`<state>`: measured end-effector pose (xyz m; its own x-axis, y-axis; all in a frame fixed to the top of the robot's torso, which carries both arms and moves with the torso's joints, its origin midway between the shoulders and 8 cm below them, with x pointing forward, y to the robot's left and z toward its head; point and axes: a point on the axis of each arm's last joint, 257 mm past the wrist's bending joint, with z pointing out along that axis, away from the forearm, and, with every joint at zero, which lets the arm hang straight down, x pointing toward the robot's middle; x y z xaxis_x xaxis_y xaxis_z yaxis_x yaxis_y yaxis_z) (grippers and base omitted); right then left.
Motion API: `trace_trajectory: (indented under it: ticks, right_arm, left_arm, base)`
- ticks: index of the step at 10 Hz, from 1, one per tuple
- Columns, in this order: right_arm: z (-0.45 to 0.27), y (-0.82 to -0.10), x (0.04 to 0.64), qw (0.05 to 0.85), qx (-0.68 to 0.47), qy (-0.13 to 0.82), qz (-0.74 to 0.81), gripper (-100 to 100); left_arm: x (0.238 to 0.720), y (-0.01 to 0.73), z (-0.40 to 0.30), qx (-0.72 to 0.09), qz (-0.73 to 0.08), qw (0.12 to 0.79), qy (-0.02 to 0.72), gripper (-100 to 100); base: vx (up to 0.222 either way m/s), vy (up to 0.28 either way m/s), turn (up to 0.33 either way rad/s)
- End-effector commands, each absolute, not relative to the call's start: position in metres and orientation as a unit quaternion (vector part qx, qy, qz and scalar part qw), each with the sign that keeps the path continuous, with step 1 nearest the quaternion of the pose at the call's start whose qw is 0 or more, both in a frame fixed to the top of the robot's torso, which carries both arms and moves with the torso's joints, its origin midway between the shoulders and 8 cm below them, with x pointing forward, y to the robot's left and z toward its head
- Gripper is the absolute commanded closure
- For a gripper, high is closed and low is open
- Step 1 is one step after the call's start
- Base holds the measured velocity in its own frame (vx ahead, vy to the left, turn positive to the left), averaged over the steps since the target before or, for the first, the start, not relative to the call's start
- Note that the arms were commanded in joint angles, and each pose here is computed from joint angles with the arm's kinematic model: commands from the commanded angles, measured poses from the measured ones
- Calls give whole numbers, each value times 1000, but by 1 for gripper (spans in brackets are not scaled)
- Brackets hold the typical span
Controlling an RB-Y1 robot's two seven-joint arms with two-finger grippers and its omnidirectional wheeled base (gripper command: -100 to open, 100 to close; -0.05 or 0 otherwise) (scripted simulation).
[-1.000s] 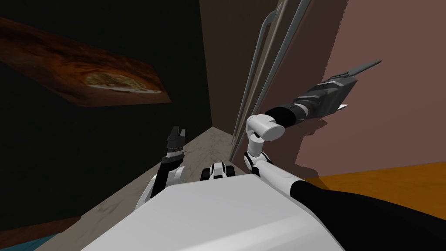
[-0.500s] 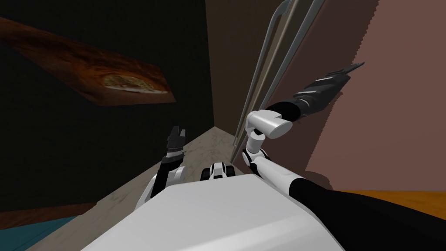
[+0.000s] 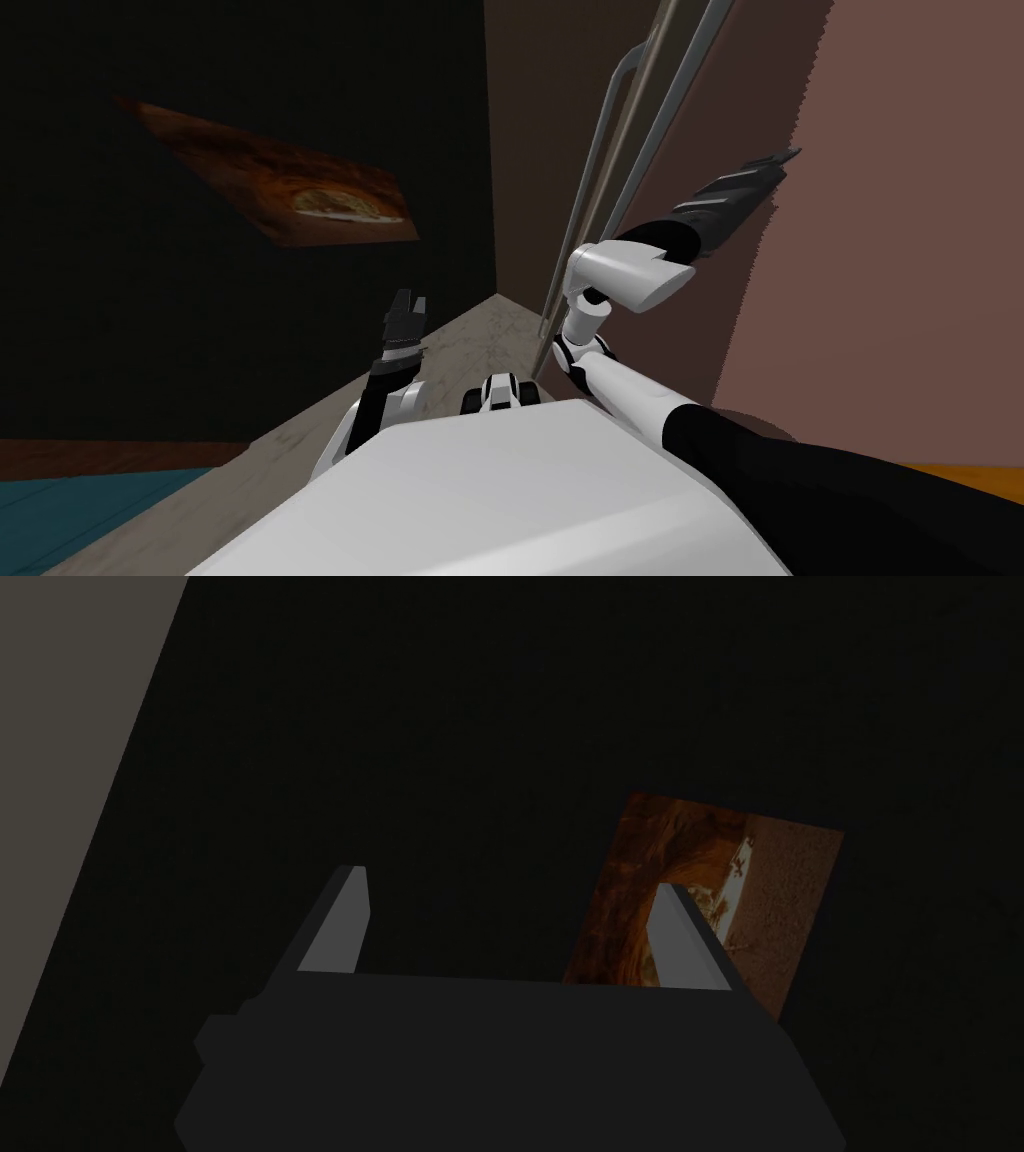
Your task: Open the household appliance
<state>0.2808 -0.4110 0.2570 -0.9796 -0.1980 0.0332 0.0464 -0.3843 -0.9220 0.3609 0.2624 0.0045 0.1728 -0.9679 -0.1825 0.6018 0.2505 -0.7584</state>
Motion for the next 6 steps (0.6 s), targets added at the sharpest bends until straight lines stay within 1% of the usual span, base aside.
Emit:
trace_trajectory:
  ticks: [1, 6]
  right_arm:
    - [260, -404, 297, 112, -91, 558, -817, -100]
    - [260, -394, 319, 160, -126, 571, -796, -100]
  left_arm:
    - [361, 262, 4, -272, -548, 716, 336, 0]
    - [361, 262, 4, -272, -548, 716, 336, 0]
  base:
    - [6, -11, 152]
    - [5, -18, 96]
